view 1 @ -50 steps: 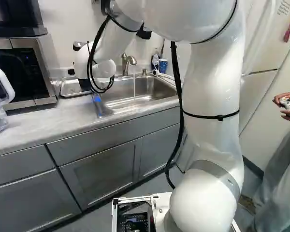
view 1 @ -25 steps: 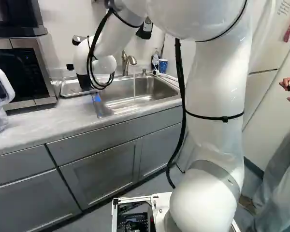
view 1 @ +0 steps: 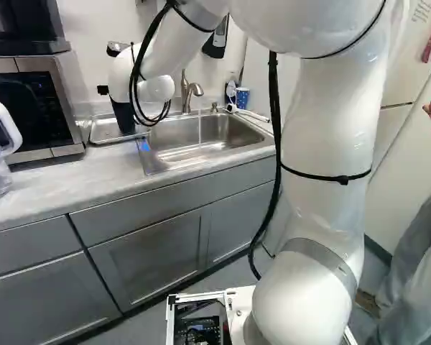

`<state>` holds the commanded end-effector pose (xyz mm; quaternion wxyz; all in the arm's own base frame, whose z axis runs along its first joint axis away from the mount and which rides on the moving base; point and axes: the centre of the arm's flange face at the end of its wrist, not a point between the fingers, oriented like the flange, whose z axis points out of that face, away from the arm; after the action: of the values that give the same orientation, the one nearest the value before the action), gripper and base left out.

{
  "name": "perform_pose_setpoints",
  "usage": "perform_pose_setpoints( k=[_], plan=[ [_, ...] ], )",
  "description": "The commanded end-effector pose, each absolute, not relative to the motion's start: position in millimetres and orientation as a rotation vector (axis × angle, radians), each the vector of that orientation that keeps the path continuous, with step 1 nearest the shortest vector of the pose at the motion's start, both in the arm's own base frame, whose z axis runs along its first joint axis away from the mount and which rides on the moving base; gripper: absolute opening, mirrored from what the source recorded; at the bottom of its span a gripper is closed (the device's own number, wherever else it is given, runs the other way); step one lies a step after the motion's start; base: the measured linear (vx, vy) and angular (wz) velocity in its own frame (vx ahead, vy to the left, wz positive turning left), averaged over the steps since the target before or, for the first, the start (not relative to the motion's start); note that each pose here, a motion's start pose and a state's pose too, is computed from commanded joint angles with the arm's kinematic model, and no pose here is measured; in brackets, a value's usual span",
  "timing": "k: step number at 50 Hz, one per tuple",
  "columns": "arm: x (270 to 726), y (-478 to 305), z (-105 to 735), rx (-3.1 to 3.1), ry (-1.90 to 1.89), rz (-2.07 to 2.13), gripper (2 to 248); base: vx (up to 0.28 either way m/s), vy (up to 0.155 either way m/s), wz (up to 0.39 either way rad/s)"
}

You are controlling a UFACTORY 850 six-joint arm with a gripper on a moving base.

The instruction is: Rinse the cup and place it in the tray

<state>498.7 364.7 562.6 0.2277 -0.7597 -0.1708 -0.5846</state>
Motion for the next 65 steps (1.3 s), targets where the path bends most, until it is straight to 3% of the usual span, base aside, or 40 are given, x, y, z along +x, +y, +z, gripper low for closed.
perform_pose_setpoints(
  k=[65],
  plan=[
    [490, 266, 634, -2.068, -0.533, -1.795, 247, 0.000, 0.000, 0.000]
  ],
)
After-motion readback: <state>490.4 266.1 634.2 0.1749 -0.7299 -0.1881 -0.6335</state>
